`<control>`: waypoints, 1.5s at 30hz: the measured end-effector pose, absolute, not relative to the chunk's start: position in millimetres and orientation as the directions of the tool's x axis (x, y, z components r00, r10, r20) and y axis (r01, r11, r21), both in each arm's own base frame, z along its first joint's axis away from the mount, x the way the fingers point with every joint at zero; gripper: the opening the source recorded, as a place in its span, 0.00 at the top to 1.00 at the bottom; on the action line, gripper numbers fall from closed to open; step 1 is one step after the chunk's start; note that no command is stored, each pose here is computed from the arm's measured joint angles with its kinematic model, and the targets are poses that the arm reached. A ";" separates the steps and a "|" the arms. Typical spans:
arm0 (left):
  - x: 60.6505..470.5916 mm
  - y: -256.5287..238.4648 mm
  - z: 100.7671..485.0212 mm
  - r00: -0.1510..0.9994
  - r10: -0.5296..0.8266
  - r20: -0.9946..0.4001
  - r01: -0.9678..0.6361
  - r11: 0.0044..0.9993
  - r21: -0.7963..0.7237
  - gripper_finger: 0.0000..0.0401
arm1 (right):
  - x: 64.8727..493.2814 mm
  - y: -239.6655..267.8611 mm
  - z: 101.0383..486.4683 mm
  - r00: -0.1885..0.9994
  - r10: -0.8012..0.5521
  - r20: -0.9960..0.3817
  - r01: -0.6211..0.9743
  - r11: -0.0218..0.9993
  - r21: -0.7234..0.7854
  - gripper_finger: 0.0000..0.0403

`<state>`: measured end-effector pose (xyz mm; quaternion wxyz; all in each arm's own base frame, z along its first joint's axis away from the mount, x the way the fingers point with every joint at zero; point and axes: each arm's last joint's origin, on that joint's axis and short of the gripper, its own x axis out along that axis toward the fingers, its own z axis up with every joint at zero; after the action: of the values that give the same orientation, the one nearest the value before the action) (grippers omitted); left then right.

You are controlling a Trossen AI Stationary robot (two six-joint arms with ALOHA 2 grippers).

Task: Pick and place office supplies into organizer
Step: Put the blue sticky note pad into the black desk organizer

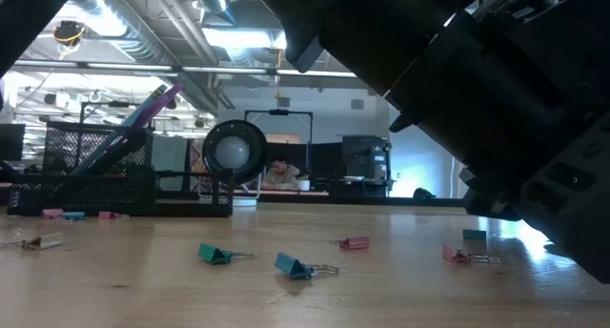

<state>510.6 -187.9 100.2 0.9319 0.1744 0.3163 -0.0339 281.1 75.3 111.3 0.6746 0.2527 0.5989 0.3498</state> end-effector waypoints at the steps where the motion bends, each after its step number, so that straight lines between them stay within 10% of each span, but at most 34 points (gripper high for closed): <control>1: 510.6 -187.9 100.2 0.798 0.047 -0.601 0.173 0.937 0.303 1.00 | 281.1 75.2 111.3 0.038 0.775 -0.631 -0.168 0.628 0.760 0.40; 26: 510.9 -185.0 99.2 0.792 0.064 -0.607 0.158 0.939 0.305 1.00 | 281.8 74.0 110.0 0.058 0.732 -0.679 -0.146 0.679 0.720 0.41; 45: 510.9 -184.6 99.2 0.793 0.068 -0.606 0.156 0.938 0.309 1.00 | 281.5 74.5 110.2 0.056 0.734 -0.677 -0.107 0.678 0.727 0.73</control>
<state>510.9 -184.6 99.2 0.9306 0.1742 0.3211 -0.0235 281.5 74.5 110.2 0.6801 0.2553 0.6137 0.3092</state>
